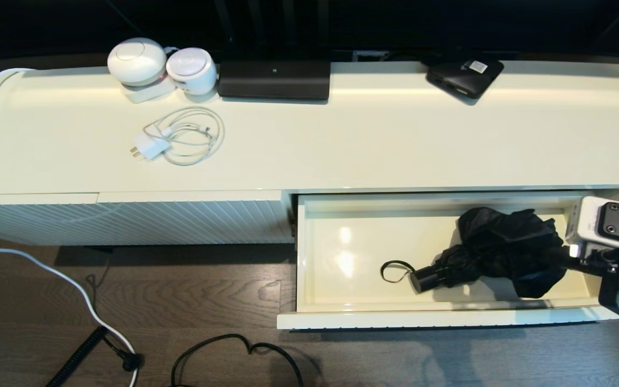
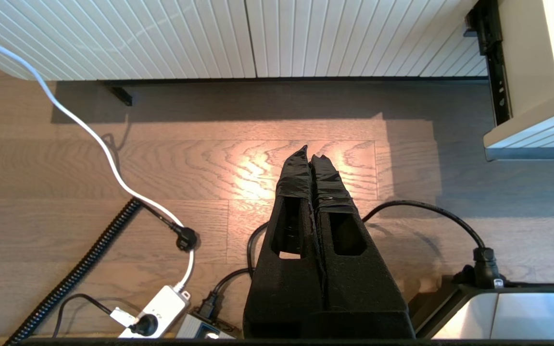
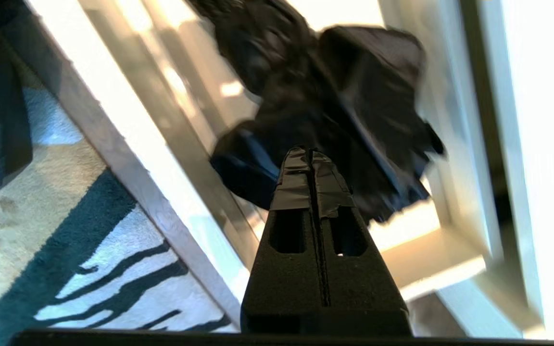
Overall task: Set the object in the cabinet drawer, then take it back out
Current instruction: Open the drawer, then take the umbrella out of the drawer and put it on the table
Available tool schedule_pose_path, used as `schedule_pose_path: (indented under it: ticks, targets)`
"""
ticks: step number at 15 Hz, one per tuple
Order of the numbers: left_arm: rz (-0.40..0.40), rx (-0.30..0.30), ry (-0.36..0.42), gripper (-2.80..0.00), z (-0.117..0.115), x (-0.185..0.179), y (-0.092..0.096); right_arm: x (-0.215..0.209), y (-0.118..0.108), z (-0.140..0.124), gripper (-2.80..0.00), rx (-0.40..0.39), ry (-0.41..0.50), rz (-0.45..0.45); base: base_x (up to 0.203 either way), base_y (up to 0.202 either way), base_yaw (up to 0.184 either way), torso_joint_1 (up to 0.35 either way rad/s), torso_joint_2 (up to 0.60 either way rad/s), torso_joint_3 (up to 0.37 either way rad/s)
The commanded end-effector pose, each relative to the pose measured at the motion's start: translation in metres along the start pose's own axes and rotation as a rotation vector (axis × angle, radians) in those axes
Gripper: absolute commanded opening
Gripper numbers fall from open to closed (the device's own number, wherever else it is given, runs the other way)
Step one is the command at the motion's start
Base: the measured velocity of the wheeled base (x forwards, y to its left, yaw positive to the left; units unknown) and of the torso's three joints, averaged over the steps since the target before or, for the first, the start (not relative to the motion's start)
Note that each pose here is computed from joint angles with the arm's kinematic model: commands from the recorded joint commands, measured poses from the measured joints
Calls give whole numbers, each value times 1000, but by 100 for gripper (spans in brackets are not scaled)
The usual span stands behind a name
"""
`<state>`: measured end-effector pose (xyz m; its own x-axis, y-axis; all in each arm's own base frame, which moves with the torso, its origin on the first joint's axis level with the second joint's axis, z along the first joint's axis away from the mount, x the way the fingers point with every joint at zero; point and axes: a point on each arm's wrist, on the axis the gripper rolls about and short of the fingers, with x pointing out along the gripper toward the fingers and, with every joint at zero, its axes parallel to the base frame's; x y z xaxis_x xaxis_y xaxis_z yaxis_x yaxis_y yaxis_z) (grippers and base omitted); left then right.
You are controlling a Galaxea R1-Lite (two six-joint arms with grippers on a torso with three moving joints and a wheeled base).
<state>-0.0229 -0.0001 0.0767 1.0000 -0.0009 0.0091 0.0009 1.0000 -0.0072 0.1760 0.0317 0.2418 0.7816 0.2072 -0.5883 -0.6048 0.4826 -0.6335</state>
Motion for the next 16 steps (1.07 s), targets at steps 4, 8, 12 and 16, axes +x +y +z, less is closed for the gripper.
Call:
schedule_pose_path:
  ticks: [4, 8, 12, 16]
  targets:
    - [-1, 0, 0, -280, 0, 0, 0, -31, -7, 5, -280, 243, 79, -79, 0, 0, 0, 0, 0, 0]
    - [1, 0, 0, -280, 0, 0, 0, -40, -11, 10, -280, 607, 174, -8, 0, 0, 0, 0, 0, 0]
    - [1, 0, 0, -280, 0, 0, 0, -28, -6, 20, -280, 1044, 219, 25, 0, 0, 0, 0, 0, 0]
    - [1, 0, 0, -280, 0, 0, 0, -11, -2, 37, -280, 1405, 301, 7, 0, 0, 0, 0, 0, 0]
